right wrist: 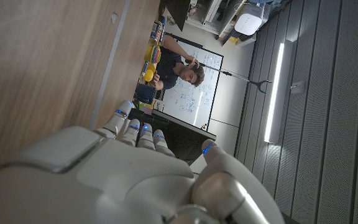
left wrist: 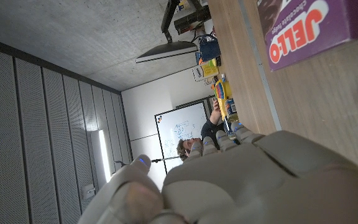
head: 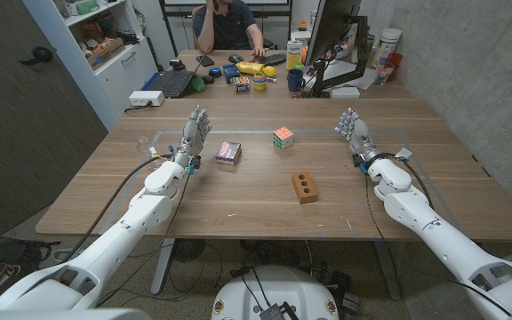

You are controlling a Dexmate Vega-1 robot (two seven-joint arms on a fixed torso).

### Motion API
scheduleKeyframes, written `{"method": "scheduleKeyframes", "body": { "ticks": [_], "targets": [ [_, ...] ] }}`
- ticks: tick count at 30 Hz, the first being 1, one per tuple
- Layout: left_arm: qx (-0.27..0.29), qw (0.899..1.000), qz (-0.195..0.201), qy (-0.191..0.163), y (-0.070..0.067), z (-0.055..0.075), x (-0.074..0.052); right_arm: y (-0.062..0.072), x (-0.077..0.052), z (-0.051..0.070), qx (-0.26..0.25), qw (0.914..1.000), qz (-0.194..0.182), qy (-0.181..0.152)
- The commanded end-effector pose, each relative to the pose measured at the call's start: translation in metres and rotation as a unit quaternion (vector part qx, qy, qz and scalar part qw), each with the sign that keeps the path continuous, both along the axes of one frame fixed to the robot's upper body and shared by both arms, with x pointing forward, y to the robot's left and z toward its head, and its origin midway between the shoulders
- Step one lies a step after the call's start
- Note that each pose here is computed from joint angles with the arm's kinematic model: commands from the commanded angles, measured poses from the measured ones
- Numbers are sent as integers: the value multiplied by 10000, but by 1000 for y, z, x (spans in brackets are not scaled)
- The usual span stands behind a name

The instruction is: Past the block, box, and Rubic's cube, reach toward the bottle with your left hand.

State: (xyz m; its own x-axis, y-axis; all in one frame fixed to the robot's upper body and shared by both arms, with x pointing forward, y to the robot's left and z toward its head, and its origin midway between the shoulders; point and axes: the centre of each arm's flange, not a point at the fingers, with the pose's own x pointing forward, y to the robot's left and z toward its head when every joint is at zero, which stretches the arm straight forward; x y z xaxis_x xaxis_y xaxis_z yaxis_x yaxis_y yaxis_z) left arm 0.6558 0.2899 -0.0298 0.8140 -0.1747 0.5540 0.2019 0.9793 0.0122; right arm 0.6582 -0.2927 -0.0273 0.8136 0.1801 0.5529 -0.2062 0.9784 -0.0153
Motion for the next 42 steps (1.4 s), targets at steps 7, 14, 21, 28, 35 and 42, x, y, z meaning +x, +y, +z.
{"method": "scheduleKeyframes", "body": {
  "ticks": [7, 14, 21, 28, 35, 42],
  "targets": [
    [-145, 9994, 230, -209, 4, 0, -2, 4, 5, 1, 1, 10000, 44, 39],
    [-358, 9974, 389, -482, 9, 4, -12, 5, 5, 0, -3, 10000, 52, 29],
    [-415, 9954, 521, -695, 14, 12, -22, 8, 6, 0, 3, 10000, 86, 35],
    [-421, 9909, 789, -1005, 20, 23, -35, 9, 7, 1, -3, 9999, 101, 16],
    [-235, 9816, 1374, -1308, 26, 34, -54, 8, 7, 1, 3, 9999, 99, 22],
    [33, 9647, 2020, -1687, 32, 43, -72, 8, 9, 0, -6, 9999, 115, 51]
  ]
}}
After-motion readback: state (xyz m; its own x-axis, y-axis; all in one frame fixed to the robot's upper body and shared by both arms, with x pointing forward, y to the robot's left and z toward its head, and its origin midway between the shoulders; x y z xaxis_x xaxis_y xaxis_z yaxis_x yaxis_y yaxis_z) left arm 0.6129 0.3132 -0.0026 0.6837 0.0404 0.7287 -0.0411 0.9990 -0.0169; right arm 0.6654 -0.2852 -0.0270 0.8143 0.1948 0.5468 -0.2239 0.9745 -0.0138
